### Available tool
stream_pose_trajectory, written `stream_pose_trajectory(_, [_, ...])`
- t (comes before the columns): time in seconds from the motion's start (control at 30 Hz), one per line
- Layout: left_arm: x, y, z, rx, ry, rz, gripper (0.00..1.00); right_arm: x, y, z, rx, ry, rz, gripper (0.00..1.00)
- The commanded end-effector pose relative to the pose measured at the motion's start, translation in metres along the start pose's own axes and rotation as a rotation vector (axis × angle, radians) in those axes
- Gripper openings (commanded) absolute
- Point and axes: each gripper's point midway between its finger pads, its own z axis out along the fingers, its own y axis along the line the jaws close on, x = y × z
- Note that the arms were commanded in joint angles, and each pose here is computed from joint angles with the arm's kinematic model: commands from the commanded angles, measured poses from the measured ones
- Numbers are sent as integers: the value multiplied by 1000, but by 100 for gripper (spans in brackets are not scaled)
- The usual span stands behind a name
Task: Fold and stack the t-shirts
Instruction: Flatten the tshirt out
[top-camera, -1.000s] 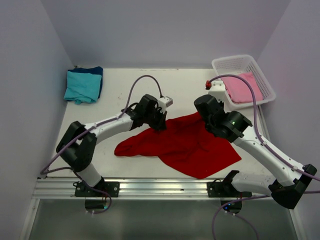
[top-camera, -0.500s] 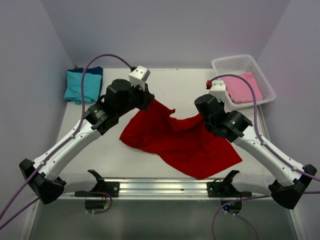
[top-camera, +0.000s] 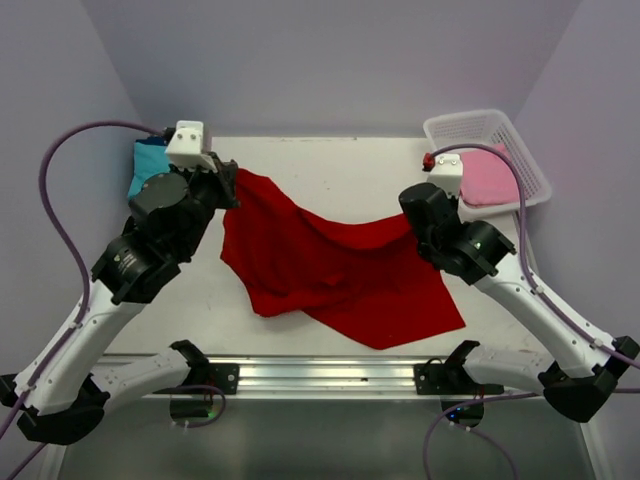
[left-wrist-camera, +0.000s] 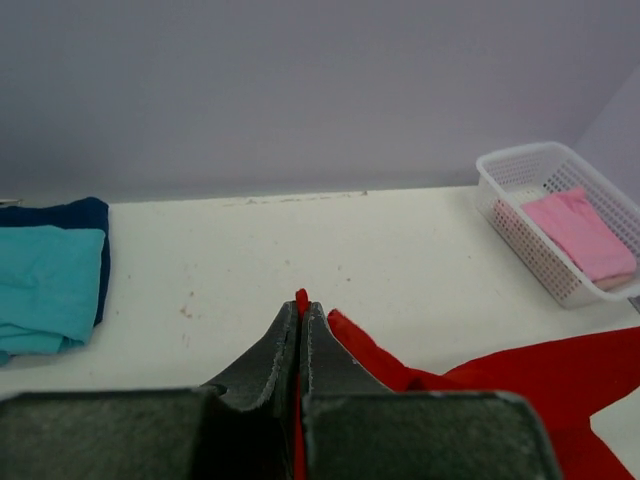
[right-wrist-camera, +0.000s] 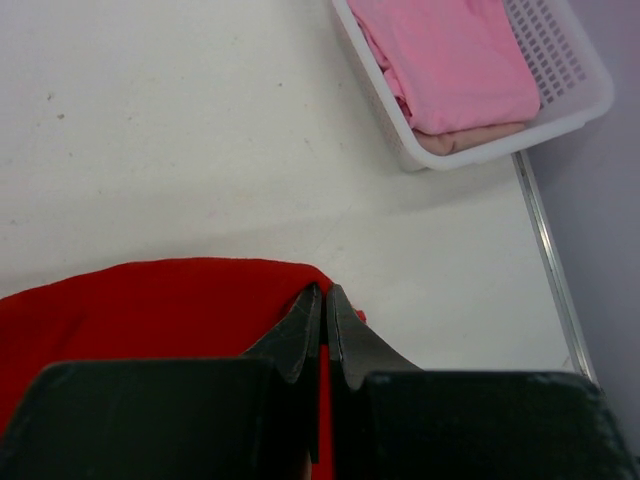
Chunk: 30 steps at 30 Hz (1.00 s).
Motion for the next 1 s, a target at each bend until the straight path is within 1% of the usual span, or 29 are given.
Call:
stream_pose_trajectory(0.0, [-69,12,-32,-3,-204,-48,0,-51,-20,-21,4,-142,110,0])
stream_pose_trajectory(0.03, [-76,9,-36,24,-220,-44,0,-57,-22,-23,-4,-154,96,0])
stream_pose_trajectory(0.07, [-90,6,-44,51,-249,-46,0,-69,-24,-29,-18,-181,117,0])
stream_pose_trajectory(0.1, [-94,-1,-48,97,-249,-33,0,-76,-28,-34,-26,-200,121,0])
stream_pose_trajectory(0.13, [-100,-2,-51,108,-258,-24,0,-82,-32,-38,-26,-215,102,0])
stream_pose_trajectory(0.2, [-116,-5,-61,143,-274,5,0,-102,-38,-49,-46,-261,124,0])
stream_pose_trajectory(0.23, [-121,-5,-64,145,-282,16,0,-108,-42,-54,-56,-275,102,0])
stream_pose_trajectory(0.3, [-137,-3,-73,149,-312,48,0,-125,-48,-66,-77,-317,114,0])
stream_pose_trajectory(0.33, [-142,-3,-75,154,-322,59,0,-130,-50,-69,-84,-328,87,0])
stream_pose_trajectory(0.37, [-155,-4,-80,158,-351,70,0,-142,-54,-76,-92,-354,98,0])
stream_pose_trajectory(0.43, [-166,-8,-82,178,-372,79,0,-151,-55,-79,-87,-372,61,0])
stream_pose_trajectory(0.47, [-176,-10,-80,173,-395,123,0,-161,-57,-83,-92,-393,82,0])
stream_pose_trajectory(0.5, [-180,-11,-77,168,-401,139,0,-165,-57,-84,-87,-401,45,0])
stream_pose_trajectory(0.63, [-185,-16,-41,90,-383,241,0,-187,-47,-78,-55,-431,-19,0])
stream_pose_trajectory(0.67, [-182,-21,-25,75,-379,256,0,-189,-38,-69,-42,-419,-44,0])
stream_pose_trajectory(0.7, [-181,-21,-17,50,-378,265,0,-192,-33,-65,-37,-417,-52,0])
stream_pose_trajectory(0.73, [-180,-21,-10,33,-381,275,0,-195,-32,-59,-29,-411,-49,0])
stream_pose_trajectory(0.77, [-177,-24,8,5,-384,327,0,-204,-33,-59,-29,-422,-26,0])
stream_pose_trajectory(0.8, [-174,-23,17,-28,-374,352,0,-205,-19,-48,-56,-410,-35,0])
stream_pose_trajectory(0.83, [-174,-24,28,-32,-371,378,0,-209,-23,-40,-44,-406,-12,0])
stream_pose_trajectory(0.87, [-173,-27,45,-22,-354,390,0,-219,-23,-40,-50,-419,3,0])
stream_pose_trajectory(0.9, [-177,-20,62,-15,-364,369,0,-227,-21,-31,-41,-418,3,0])
stream_pose_trajectory(0.93, [-180,-10,65,-19,-369,381,0,-224,-14,-18,-41,-398,-13,0])
stream_pose_trajectory(0.97, [-181,-6,80,-3,-358,323,0,-234,-17,-19,-45,-405,2,0])
